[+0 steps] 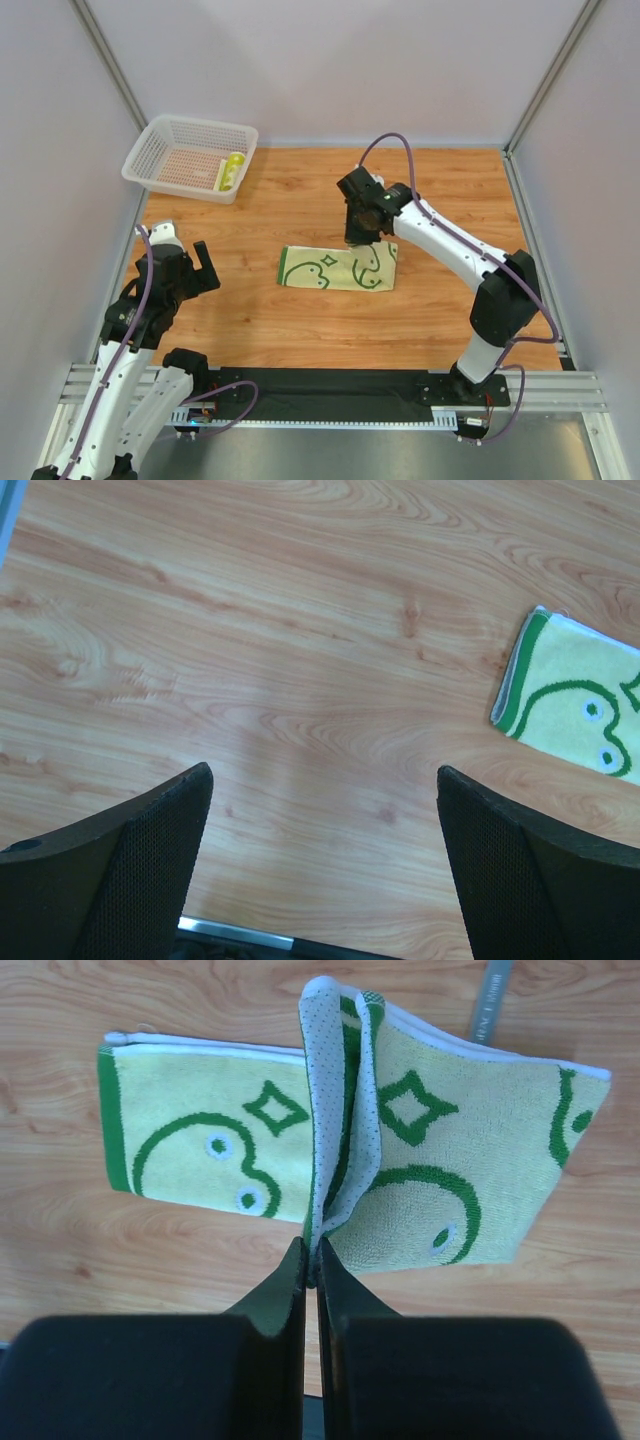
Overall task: Roll the towels
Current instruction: Fold the towel
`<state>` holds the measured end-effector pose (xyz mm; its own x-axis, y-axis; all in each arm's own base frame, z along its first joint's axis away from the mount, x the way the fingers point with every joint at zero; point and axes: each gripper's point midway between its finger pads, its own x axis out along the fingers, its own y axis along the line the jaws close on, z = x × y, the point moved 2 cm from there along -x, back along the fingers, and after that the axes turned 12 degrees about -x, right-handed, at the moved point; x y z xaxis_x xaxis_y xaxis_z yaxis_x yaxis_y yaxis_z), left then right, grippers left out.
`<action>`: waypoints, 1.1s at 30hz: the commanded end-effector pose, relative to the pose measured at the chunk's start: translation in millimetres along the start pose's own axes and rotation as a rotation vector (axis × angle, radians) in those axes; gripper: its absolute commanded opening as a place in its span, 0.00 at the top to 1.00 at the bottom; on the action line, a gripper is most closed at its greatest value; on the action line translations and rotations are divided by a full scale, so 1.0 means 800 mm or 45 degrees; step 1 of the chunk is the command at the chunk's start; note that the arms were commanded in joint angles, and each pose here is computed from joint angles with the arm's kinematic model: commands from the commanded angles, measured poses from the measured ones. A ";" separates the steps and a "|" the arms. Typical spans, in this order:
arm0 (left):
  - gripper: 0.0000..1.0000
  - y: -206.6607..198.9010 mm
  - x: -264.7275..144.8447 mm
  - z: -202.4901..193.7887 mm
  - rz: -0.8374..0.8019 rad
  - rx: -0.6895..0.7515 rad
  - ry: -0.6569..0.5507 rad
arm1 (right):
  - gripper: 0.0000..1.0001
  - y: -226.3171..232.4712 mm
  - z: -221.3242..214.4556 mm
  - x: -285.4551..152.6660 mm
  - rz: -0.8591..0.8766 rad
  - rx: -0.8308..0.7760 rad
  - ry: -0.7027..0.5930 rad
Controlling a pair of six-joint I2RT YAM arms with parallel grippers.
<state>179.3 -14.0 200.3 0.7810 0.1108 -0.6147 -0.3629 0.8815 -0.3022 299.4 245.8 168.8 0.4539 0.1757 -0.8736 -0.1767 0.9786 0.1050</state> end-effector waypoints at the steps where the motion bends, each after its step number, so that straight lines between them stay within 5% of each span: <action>1: 0.02 0.000 0.000 0.005 0.008 -0.020 -0.029 | 1.00 0.028 0.017 -0.001 0.016 0.001 -0.055; 33: 0.02 0.000 0.003 0.003 0.014 -0.014 -0.017 | 1.00 0.165 -0.005 0.056 0.177 -0.157 0.013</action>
<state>179.5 -13.8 200.2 0.7801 0.1140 -0.6152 -0.3687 0.8781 -0.3048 286.8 361.0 130.1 0.3766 0.2457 -0.8932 -0.3348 0.9351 0.1161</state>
